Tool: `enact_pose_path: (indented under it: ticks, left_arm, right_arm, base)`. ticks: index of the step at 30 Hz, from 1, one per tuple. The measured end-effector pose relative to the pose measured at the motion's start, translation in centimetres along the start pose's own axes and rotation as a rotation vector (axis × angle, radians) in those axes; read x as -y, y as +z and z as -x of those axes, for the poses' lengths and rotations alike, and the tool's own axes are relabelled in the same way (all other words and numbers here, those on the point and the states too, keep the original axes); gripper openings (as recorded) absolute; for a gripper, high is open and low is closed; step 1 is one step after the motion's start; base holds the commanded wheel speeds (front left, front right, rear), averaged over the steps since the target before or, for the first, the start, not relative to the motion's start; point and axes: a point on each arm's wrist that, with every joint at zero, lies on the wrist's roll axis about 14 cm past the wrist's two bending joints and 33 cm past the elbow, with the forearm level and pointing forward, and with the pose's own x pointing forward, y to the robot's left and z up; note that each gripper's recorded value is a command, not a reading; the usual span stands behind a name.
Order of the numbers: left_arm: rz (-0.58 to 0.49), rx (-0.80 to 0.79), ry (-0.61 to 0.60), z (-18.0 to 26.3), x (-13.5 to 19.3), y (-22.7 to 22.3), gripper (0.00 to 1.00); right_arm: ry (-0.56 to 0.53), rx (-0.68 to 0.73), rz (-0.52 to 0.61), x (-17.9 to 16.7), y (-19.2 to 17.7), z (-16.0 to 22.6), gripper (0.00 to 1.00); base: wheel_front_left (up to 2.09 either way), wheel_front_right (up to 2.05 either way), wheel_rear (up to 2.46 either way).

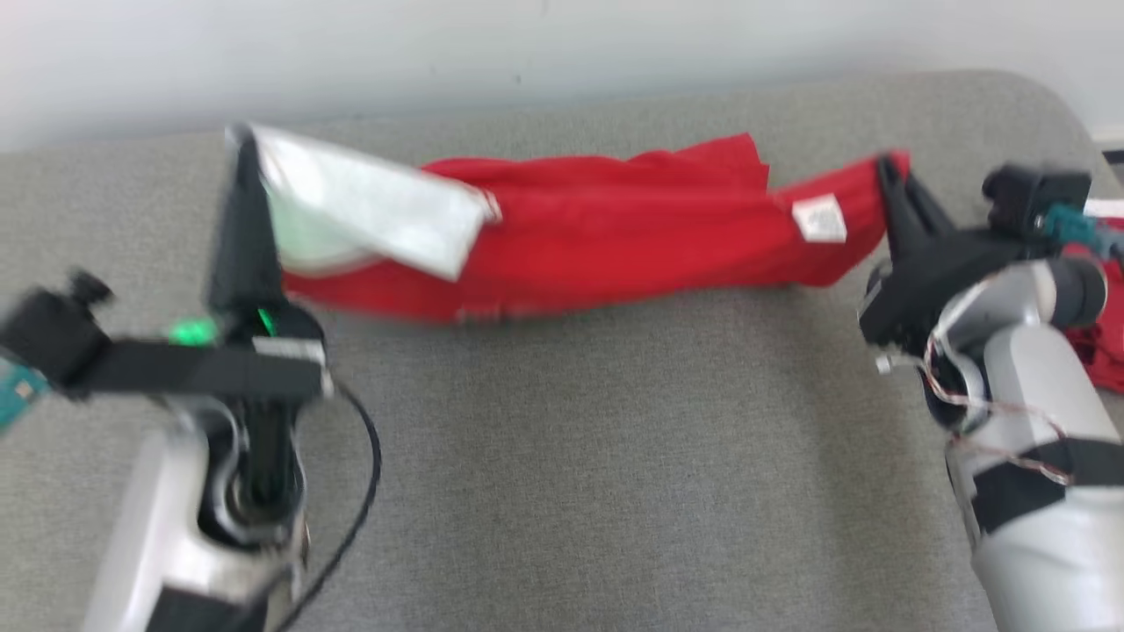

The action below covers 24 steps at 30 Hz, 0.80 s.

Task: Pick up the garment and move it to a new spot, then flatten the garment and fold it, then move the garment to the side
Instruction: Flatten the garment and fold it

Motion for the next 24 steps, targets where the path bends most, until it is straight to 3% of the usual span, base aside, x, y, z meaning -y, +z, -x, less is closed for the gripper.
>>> enact_pose_path:
  ticks: [6, 24]
  left_arm:
    - [0.14, -0.186, 0.059, 6.1, -0.5, -2.2, 0.0]
    - [0.415, -0.404, 0.26, 19.3, -1.5, -4.5, 0.0]
  right_arm:
    - [-0.005, -0.159, -0.056, 0.6, -4.1, 4.1, 0.0]
    - [-0.027, -0.426, -0.198, -0.9, -10.7, 13.9, 0.0]
  base:
    - [0.0, 0.0, 0.0]
    - [0.0, 0.0, 0.0]
